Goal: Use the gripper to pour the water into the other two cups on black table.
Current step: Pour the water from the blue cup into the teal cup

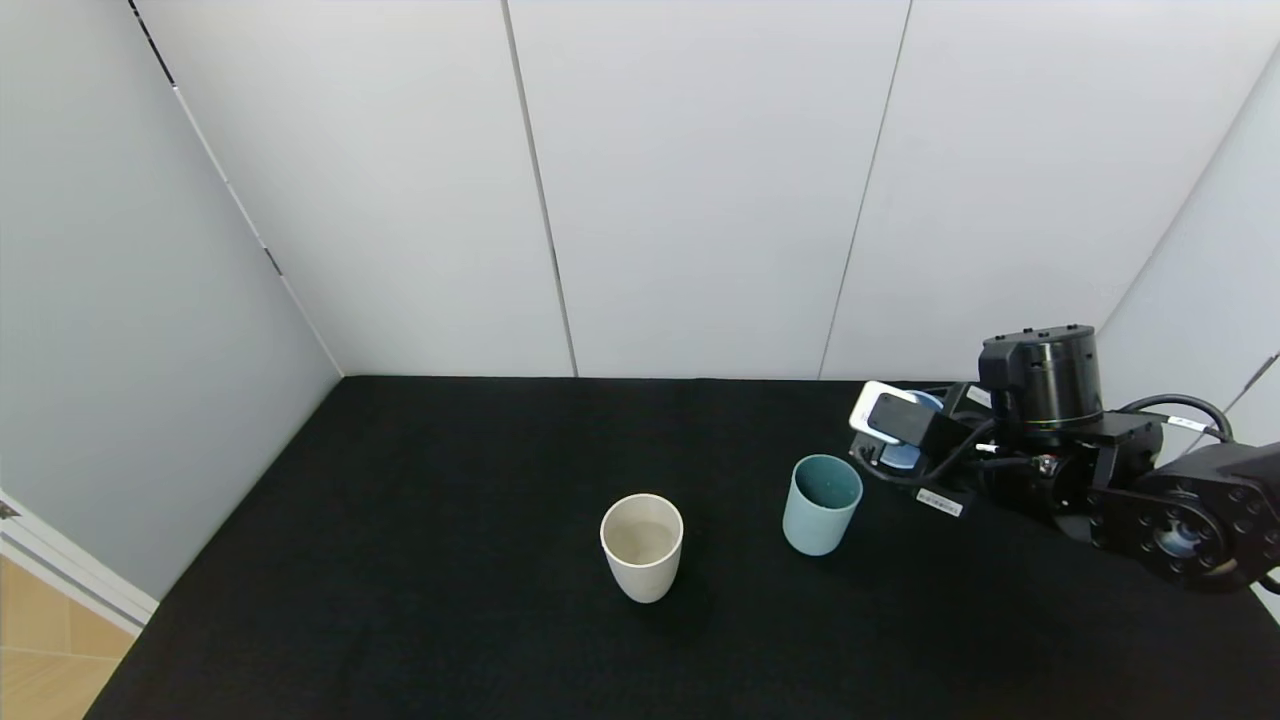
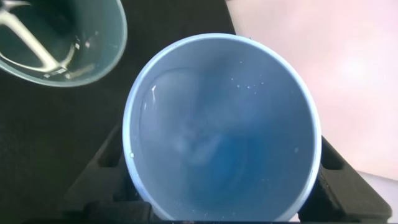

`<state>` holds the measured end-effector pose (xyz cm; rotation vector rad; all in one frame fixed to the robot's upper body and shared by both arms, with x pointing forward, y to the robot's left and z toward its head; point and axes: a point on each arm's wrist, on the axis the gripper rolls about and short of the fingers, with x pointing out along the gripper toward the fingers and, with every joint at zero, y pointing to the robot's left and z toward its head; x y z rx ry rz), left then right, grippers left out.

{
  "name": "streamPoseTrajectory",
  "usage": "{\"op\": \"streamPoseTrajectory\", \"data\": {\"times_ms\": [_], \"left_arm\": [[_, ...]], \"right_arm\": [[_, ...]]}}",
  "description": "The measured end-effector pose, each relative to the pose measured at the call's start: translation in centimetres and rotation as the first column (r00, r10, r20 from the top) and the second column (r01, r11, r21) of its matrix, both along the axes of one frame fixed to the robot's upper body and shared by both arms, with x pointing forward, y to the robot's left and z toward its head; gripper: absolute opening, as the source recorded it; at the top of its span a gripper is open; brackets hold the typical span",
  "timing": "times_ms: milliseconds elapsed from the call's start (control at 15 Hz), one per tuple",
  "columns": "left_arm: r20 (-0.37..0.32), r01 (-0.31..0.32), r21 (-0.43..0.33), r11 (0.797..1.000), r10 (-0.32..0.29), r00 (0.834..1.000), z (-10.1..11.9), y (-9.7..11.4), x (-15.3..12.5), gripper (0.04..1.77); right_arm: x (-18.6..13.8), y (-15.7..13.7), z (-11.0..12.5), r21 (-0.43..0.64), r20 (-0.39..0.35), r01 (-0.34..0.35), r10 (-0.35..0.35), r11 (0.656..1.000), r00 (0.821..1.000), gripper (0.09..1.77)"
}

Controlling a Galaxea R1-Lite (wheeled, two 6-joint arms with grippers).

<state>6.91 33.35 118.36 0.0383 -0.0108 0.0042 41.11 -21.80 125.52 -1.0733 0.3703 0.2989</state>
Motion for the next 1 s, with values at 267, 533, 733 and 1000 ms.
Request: {"op": "streamPoseTrajectory", "data": {"times_ms": [267,533,733,1000], "left_arm": [[0.000,0.000,0.000,1.000,0.000,1.000,0.0,0.0,0.0,1.72],[0.000,0.000,0.000,1.000,0.000,1.000,0.0,0.0,0.0,1.72],[0.000,0.000,0.000,1.000,0.000,1.000,0.0,0.0,0.0,1.72],[0.000,0.000,0.000,1.000,0.000,1.000,0.0,0.0,0.0,1.72]], "right_arm": [[0.0,0.2,0.1,-0.039,0.008,-0.009,0.009,0.999,1.000,1.32],[0.2,0.8,0.1,-0.076,0.016,-0.008,0.010,0.997,1.000,1.32],[0.2,1.2,0.0,-0.103,0.017,-0.013,0.015,0.995,1.000,1.32],[0.3,1.5,-0.1,-0.124,0.020,-0.023,0.025,0.992,0.999,1.32]]}}
